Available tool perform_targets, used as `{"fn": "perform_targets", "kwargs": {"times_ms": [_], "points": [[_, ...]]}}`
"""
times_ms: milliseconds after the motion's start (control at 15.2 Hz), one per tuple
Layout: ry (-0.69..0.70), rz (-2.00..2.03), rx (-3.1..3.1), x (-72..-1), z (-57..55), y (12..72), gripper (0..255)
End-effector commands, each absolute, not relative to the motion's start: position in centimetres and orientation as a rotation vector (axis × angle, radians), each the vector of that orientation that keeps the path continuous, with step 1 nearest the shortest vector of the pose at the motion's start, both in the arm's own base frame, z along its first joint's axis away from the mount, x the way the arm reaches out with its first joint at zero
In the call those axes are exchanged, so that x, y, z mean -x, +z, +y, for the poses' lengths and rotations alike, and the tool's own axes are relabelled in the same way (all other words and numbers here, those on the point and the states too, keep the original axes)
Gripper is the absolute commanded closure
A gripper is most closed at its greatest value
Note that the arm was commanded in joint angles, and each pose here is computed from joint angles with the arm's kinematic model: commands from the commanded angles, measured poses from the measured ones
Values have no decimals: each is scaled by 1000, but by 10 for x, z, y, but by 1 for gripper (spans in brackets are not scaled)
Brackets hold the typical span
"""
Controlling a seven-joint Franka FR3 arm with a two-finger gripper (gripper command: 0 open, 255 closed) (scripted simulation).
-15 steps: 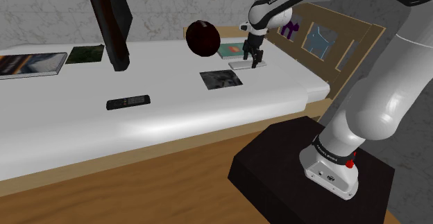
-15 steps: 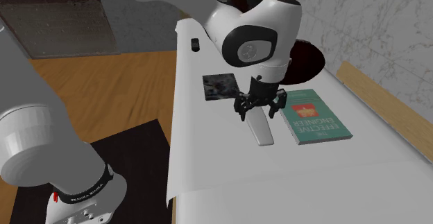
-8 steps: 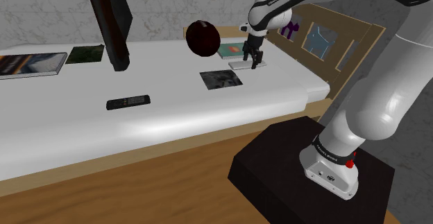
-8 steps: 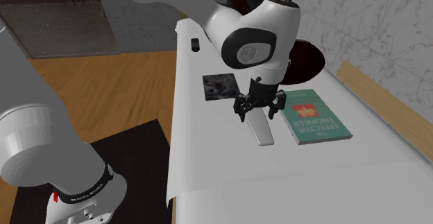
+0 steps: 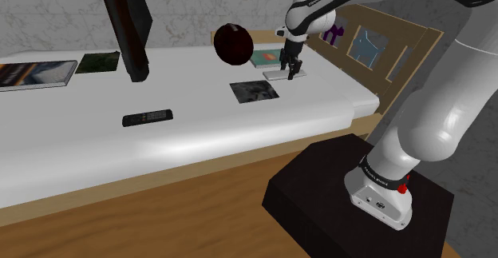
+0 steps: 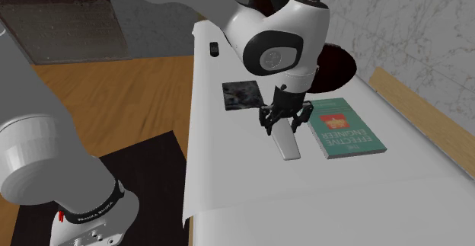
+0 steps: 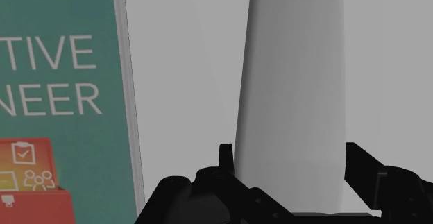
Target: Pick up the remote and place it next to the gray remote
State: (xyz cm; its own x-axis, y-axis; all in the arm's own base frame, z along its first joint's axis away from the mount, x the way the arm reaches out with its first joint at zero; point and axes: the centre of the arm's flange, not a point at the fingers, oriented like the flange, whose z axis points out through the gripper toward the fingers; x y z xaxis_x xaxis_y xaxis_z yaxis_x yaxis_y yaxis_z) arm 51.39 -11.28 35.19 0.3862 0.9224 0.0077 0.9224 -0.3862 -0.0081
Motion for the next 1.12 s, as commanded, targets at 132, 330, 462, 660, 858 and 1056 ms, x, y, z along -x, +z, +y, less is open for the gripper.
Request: {"fn": "perform_targets", "kwargs": {"times_ms": [132, 330, 462, 660, 858, 1056], "points": [[-3, -1734, 2606, -514, -113, 357, 255], [-3, -1734, 2606, -514, -113, 373, 255], [-3, -1734, 2606, -514, -113, 383, 255], [-3, -1734, 2606, -514, -113, 399, 255], [-3, -1734, 2606, -514, -113, 415, 255], [-3, -1734, 2606, -514, -113, 431, 255]]}}
